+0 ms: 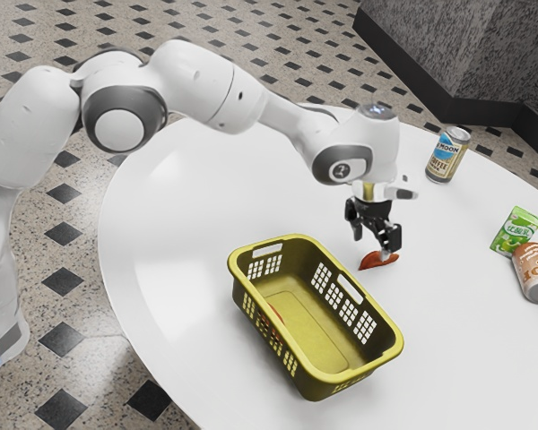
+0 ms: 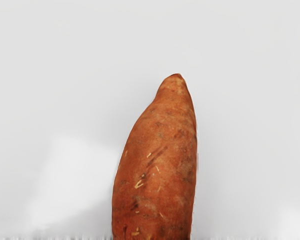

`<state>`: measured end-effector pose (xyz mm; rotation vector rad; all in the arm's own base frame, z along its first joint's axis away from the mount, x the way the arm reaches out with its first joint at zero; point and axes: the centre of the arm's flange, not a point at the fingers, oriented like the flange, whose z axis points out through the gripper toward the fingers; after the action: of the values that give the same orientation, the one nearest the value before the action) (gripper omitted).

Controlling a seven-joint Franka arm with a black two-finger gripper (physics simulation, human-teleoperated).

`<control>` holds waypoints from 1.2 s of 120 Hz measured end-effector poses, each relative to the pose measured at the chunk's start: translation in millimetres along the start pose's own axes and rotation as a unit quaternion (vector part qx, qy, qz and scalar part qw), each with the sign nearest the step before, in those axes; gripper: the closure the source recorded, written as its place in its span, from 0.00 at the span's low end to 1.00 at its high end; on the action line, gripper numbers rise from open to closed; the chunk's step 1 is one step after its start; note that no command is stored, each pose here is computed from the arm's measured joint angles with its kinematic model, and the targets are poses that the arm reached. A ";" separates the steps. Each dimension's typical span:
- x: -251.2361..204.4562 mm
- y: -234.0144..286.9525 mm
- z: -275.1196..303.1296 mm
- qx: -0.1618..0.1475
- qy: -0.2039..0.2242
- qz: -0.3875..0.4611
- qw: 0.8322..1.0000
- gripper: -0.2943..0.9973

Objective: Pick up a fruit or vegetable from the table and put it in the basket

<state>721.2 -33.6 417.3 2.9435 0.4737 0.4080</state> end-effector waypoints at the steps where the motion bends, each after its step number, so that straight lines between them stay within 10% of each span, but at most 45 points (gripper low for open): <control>1: -0.2 0.8 -0.3 0.000 0.000 0.000 1.000 0.27; 144: 5.4 -6.9 9.7 -0.009 0.005 -0.025 1.000 0.27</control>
<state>726.9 -26.3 408.1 2.9071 0.5413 0.4188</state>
